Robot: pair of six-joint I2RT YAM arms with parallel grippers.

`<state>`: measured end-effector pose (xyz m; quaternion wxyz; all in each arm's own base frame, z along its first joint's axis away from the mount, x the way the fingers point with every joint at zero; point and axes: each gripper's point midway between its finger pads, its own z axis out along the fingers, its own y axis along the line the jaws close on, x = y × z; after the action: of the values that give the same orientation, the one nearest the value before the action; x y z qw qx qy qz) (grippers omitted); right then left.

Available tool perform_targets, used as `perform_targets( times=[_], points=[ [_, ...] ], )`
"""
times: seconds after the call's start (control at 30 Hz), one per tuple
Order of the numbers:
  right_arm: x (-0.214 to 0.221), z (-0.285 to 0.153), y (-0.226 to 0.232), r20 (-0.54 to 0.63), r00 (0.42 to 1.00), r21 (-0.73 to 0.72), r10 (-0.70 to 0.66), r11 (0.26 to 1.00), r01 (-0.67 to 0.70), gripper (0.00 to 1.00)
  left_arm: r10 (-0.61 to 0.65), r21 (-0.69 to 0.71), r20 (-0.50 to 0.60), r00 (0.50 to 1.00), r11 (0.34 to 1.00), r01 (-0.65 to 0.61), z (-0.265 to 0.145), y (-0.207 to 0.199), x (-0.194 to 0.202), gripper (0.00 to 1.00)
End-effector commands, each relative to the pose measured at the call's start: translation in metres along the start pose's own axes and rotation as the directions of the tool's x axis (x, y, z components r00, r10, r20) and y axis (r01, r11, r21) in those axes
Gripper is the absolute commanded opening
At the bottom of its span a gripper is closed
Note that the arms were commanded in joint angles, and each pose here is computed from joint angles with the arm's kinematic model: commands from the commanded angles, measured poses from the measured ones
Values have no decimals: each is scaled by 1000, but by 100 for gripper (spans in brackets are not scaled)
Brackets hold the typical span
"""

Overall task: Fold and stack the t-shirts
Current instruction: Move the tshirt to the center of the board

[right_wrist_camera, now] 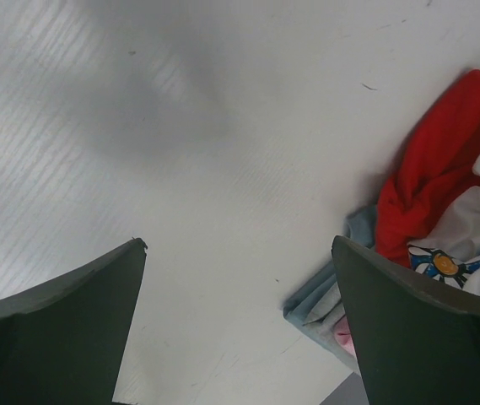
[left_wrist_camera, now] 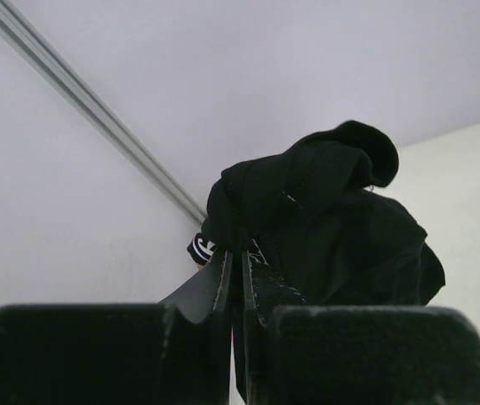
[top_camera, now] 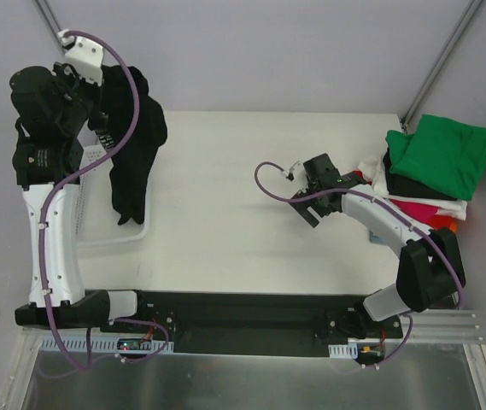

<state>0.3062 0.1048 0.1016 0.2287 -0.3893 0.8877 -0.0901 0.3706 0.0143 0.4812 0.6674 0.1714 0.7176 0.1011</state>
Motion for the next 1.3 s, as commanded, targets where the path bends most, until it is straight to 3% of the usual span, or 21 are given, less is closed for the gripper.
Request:
perform_targets(
  times=[0.0,0.17,0.27,0.5,0.67,0.83,1.03,1.13,1.27],
  points=[
    [-15,-21,-29,91,994,136,56,988,-68,96,-76,-15,134,988,997,79,1,12,-51,0],
    [-8,-21,-48,63,992,211,112,970,-123,96,-28,-58,255,966,997,44,-3,23,-109,0],
    [-3,-19,-60,55,986,248,159,954,-167,96,-3,-8,333,943,1000,6,-4,0,-142,0],
    [-2,-33,-78,126,968,303,216,921,-244,96,-121,139,502,856,989,58,-21,-19,-196,0],
    [6,-26,-77,92,968,283,235,926,-252,96,-220,228,578,786,968,103,-49,-26,-228,0],
    [6,-22,-75,80,967,267,243,929,-256,96,-326,395,533,781,912,111,-52,-58,-226,0],
    [8,-16,-73,54,970,257,238,935,-243,97,-472,643,392,790,754,131,-48,-114,-217,0],
    [8,-16,-73,55,970,254,239,936,-245,97,-491,694,374,787,711,114,-52,-132,-221,0],
    [9,-15,-71,48,970,242,237,940,-241,96,-497,706,389,775,701,95,-52,-138,-230,0]
  ],
)
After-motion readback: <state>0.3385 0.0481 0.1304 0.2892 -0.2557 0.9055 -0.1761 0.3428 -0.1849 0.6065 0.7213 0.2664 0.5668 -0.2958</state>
